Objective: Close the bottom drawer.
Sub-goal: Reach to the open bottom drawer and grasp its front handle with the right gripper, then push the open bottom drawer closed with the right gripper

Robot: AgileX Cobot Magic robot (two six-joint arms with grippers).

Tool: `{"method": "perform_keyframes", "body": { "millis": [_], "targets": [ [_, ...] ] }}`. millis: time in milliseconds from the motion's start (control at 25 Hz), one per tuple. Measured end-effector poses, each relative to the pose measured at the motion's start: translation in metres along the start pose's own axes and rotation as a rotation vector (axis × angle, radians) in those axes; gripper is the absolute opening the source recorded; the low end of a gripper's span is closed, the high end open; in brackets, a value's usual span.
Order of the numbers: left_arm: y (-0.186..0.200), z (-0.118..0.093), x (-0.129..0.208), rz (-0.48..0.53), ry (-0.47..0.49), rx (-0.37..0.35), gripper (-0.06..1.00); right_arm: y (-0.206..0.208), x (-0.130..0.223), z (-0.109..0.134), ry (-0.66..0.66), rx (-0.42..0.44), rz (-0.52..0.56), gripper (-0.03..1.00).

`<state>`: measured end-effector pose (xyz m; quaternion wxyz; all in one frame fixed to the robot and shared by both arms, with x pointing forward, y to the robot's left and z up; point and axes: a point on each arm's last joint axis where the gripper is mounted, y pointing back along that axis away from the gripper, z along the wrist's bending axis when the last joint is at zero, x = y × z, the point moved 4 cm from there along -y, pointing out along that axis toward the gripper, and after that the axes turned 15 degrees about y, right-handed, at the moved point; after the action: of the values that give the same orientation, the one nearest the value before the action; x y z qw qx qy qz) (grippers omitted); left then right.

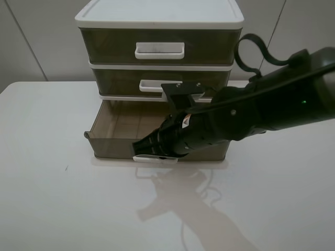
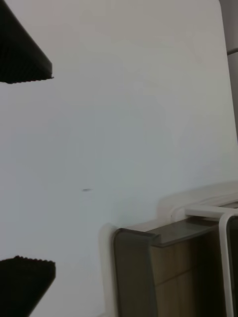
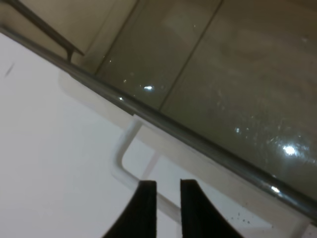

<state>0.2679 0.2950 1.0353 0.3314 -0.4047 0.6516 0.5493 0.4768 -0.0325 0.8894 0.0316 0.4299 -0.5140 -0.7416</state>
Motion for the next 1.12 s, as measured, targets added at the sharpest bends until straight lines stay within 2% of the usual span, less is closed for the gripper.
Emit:
{"method": "perform_keyframes", "body": {
  "millis": [480,800,1120],
  "targets": [
    [0.000,0.000,0.000,0.000,0.000,0.000,0.72,-0.018,0.004,-0.006,-0.027,0.033,-0.021,0.02],
    [0.000,0.000,0.000,0.000,0.000,0.000,0.72,-0.018,0.012,-0.017,-0.066,0.095,-0.106,0.02],
    [0.000,0.000,0.000,0.000,0.000,0.000,0.72,-0.017,-0.001,-0.024,-0.066,0.146,-0.238,0.02]
  ]
}}
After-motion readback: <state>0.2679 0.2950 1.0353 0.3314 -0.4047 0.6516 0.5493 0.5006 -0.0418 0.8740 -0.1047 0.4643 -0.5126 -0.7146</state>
